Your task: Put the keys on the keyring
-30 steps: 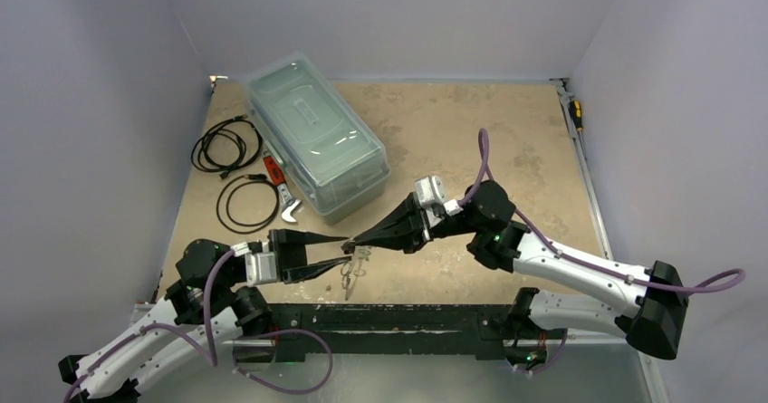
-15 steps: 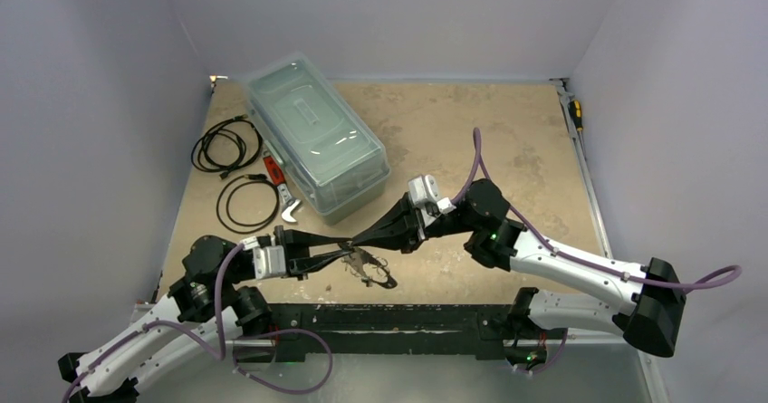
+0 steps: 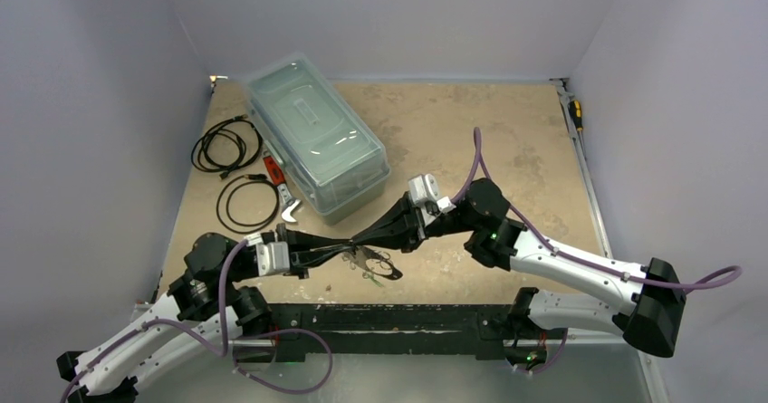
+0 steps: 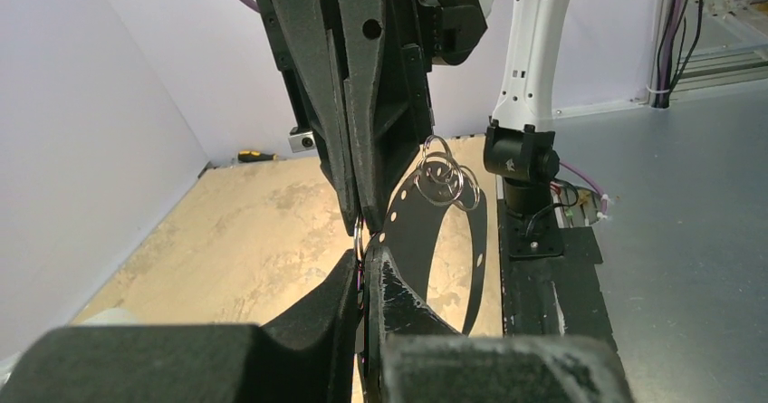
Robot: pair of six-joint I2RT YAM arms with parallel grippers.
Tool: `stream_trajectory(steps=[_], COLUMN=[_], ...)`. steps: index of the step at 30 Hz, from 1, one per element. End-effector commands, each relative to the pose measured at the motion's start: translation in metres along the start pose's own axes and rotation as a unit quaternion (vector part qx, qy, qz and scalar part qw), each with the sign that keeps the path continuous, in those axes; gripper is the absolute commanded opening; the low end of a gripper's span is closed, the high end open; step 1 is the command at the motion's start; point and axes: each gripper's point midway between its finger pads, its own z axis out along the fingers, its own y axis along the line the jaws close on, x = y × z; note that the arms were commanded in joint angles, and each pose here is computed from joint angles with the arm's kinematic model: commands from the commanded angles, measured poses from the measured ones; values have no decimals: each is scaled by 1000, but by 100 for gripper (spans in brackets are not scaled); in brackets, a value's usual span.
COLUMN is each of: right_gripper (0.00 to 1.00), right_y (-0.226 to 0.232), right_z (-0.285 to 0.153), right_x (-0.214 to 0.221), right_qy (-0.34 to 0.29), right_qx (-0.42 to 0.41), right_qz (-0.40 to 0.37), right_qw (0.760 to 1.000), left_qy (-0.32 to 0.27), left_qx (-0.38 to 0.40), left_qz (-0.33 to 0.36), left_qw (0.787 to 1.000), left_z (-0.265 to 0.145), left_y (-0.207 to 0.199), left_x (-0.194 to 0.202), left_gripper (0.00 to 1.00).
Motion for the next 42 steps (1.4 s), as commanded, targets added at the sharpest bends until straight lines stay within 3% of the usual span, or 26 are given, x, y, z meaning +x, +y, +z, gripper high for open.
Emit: stream_trajectory(steps=[1,5,9,16,23,35,42], right_gripper=[4,30,38,39,32,26,31], right_y=[0,-12,-24,-32,-29,-22,-17], right_z=[6,1,-4,-15,-22,-16,-16], right_x=[-25,-18,-17,2,21,36,22], right_qy=[-15,24,68,185,264,290,269], right_qx=[-10,29,57,67,46,17,10], right_qz=[-31,-42,-67,-46,-14,10,-6], right_qw=[999,998,994,979,963,957,963], left_qy=[-5,4,8,37,50,55,58], left_qx=[-31,-43,-44,-43,-44,-46,-48], left_qz=[5,4,0,-13,-19,-23,-24], left_qw=[1000,999,999,998,998,997,997], left_z=[-1,-1,2,3,6,7,7], left_y=[13,17,19,19,21,22,23], left_x=[-14,-12,-11,2,9,12,14], left_gripper=[0,0,0,0,0,0,0])
